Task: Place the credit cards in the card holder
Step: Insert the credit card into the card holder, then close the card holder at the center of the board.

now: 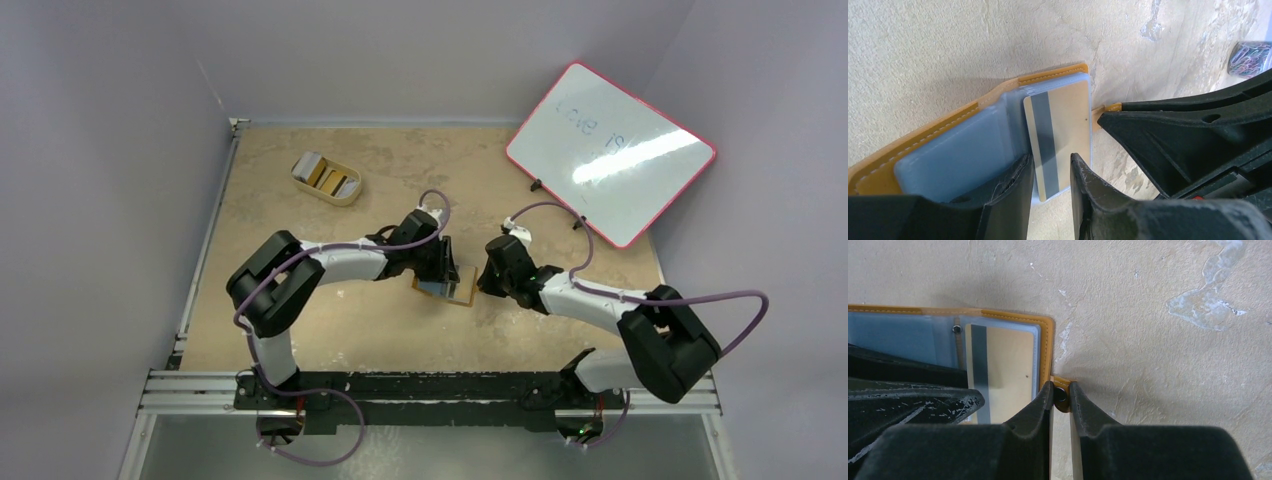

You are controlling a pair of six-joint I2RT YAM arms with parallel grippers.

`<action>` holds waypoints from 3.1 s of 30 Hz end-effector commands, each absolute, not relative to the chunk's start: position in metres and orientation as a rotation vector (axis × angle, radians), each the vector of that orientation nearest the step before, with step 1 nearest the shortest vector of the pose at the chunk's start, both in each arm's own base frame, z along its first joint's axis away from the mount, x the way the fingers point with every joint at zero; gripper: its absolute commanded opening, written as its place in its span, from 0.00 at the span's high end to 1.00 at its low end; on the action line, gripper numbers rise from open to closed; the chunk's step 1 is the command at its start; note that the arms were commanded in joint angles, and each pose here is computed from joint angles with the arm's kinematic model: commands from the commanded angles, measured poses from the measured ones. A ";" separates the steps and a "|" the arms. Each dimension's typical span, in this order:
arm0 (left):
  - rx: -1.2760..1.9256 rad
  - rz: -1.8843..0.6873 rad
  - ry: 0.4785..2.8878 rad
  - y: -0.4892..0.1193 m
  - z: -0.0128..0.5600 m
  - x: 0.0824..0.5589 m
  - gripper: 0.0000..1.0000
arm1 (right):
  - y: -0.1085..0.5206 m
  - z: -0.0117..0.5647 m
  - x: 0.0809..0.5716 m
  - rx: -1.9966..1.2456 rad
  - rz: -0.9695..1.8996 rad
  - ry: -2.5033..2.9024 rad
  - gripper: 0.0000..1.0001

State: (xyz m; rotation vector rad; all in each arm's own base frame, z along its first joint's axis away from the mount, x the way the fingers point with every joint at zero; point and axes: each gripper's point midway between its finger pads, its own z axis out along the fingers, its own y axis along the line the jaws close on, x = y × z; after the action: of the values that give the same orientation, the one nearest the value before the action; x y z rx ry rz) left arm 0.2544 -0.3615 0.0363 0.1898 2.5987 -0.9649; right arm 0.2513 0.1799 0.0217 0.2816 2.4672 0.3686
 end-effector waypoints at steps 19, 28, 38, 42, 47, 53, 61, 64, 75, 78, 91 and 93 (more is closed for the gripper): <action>-0.053 -0.539 2.499 -0.258 0.084 0.293 0.71 | 0.184 0.014 0.249 0.237 0.378 2.487 0.91; -0.108 -0.295 2.566 -0.211 0.051 0.292 1.00 | 0.185 0.013 0.249 0.232 0.385 2.489 0.91; -0.085 -0.407 2.670 -0.232 0.012 0.281 0.97 | 0.185 0.011 0.249 0.228 0.387 2.493 0.90; -0.077 -0.601 2.671 -0.255 0.015 0.273 0.97 | 0.187 0.009 0.249 0.224 0.394 2.493 0.90; -0.091 -0.917 2.612 -0.290 0.037 0.266 0.96 | 0.189 0.007 0.248 0.219 0.405 2.498 0.90; -0.115 -1.143 2.503 -0.312 0.073 0.268 0.95 | 0.189 0.006 0.249 0.220 0.406 2.497 0.90; -0.154 -1.457 2.390 -0.347 0.095 0.259 0.94 | 0.191 0.006 0.249 0.213 0.414 2.497 0.89; -0.111 -1.502 2.377 -0.363 0.101 0.253 0.94 | 0.189 0.006 0.248 0.213 0.404 2.499 0.89; 0.021 -1.180 2.536 -0.360 0.057 0.250 0.92 | 0.192 0.025 0.259 0.166 0.394 2.462 0.83; 0.052 -1.057 2.566 -0.351 0.048 0.254 0.92 | 0.189 0.036 0.259 0.167 0.392 2.439 0.79; 0.144 -0.813 2.619 -0.335 0.024 0.255 0.92 | 0.193 0.046 0.261 0.132 0.423 2.418 0.75; 0.143 -0.802 2.617 -0.334 0.024 0.256 0.92 | 0.198 0.048 0.260 0.113 0.457 2.412 0.75</action>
State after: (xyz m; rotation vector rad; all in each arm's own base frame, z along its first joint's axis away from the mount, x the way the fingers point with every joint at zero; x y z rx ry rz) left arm 0.2515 -0.3440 0.0354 0.1113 2.6006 -0.9161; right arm 0.2498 0.1829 0.0304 0.1616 2.4611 0.3865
